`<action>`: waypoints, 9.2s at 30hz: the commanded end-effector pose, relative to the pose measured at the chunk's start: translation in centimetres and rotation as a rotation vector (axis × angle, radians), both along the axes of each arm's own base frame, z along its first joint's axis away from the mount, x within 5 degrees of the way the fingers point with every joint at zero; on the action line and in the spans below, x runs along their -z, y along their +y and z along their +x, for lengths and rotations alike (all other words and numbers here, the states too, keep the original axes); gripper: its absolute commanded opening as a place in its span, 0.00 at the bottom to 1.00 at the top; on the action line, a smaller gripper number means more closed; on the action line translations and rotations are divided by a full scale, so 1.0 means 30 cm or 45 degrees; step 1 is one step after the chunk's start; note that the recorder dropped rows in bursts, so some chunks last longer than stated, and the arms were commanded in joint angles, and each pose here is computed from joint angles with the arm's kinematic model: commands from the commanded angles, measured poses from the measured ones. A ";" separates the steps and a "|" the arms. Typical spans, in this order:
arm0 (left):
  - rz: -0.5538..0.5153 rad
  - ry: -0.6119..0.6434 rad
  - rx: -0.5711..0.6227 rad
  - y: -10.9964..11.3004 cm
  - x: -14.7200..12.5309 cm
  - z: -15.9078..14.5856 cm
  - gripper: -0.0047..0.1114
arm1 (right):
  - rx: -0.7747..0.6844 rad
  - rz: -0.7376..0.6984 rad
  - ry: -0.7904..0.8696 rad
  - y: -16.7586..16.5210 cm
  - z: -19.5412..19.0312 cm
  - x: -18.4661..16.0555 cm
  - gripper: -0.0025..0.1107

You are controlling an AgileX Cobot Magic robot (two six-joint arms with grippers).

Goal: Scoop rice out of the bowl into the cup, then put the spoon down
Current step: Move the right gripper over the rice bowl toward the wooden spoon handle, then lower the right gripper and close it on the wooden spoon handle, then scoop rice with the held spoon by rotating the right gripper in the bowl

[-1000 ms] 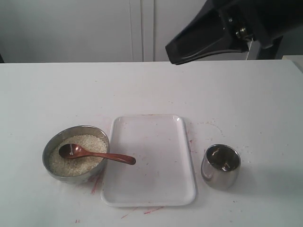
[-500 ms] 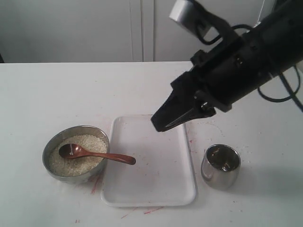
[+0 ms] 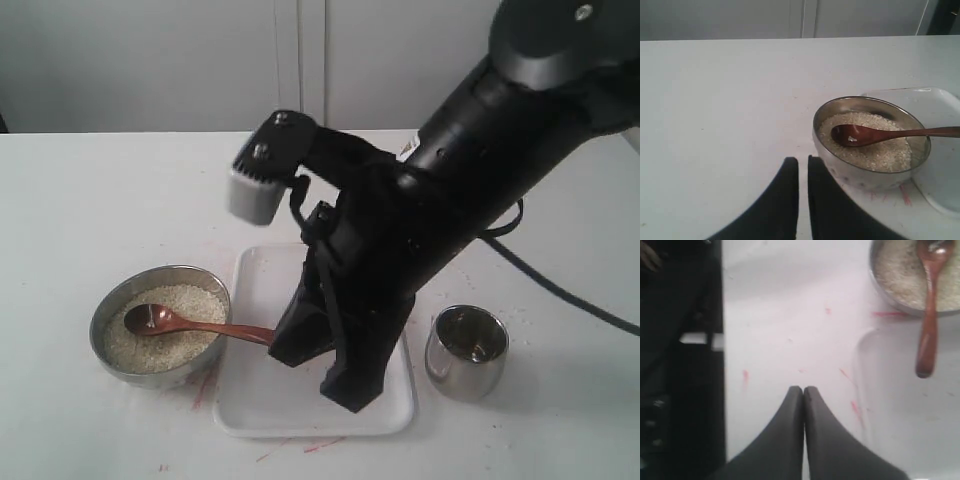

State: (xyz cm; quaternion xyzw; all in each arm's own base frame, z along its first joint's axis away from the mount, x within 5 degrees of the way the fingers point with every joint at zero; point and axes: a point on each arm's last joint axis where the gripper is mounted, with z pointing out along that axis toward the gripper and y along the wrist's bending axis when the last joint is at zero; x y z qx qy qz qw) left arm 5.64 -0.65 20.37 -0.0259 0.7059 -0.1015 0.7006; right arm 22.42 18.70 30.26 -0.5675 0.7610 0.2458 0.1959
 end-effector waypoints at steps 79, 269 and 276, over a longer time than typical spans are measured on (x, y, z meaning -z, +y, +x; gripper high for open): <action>-0.012 -0.011 -0.002 0.000 -0.009 -0.001 0.16 | 0.053 -0.565 -0.378 0.297 0.235 0.330 0.51; -0.012 -0.011 -0.002 0.000 -0.009 -0.001 0.16 | 0.362 -0.980 -0.620 0.421 0.061 0.366 0.02; -0.012 -0.011 -0.002 0.000 -0.009 -0.001 0.16 | 0.389 -0.932 -0.602 0.423 0.056 0.350 0.02</action>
